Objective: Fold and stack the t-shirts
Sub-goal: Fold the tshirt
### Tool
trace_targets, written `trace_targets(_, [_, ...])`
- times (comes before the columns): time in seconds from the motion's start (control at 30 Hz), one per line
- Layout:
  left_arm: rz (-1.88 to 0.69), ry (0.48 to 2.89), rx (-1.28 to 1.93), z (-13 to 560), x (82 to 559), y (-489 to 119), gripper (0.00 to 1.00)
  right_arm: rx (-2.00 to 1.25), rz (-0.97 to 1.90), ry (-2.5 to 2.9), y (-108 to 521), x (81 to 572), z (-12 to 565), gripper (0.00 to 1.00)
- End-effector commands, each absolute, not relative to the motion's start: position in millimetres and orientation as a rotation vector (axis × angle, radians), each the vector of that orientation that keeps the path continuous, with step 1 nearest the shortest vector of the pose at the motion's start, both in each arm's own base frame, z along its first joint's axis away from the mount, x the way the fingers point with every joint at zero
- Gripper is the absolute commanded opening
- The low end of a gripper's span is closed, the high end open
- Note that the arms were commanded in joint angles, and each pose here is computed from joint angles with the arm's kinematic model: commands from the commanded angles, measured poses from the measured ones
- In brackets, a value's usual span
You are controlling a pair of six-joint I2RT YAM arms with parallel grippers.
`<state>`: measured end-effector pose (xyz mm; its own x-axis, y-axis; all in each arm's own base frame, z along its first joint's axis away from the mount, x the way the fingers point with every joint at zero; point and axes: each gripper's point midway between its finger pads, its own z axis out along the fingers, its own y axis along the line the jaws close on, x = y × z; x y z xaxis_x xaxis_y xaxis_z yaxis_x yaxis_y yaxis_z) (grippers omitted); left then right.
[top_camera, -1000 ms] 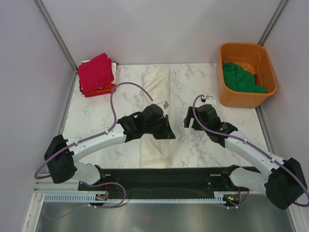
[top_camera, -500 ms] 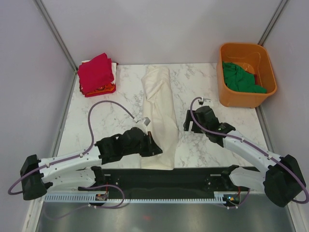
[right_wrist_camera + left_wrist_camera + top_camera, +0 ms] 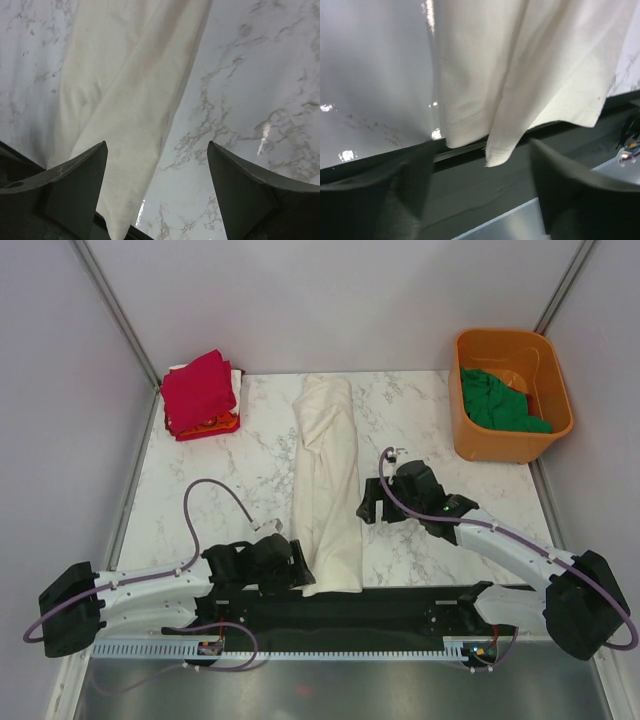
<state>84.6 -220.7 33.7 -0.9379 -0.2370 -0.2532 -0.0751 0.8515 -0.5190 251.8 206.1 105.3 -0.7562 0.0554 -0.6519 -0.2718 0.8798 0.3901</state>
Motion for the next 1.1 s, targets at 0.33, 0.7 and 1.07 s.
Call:
trace_targets(0.33, [-0.603, 2.542, -0.067, 81.4, 122.9, -220.4, 0.93, -0.202, 0.768, 2.552, 225.2, 157.2, 56.1, 0.89])
trace_targets(0.7, [-0.541, 2.577, -0.129, 46.4, 117.1, -203.8, 0.78, -0.109, 1.003, 2.628, 234.8, 92.0, 44.7, 0.83])
trace_targets(1.07, [-0.636, 2.574, -0.133, 27.2, 114.0, -216.1, 0.73, -0.149, 0.991, 2.664, 256.7, 88.5, 15.1, 0.60])
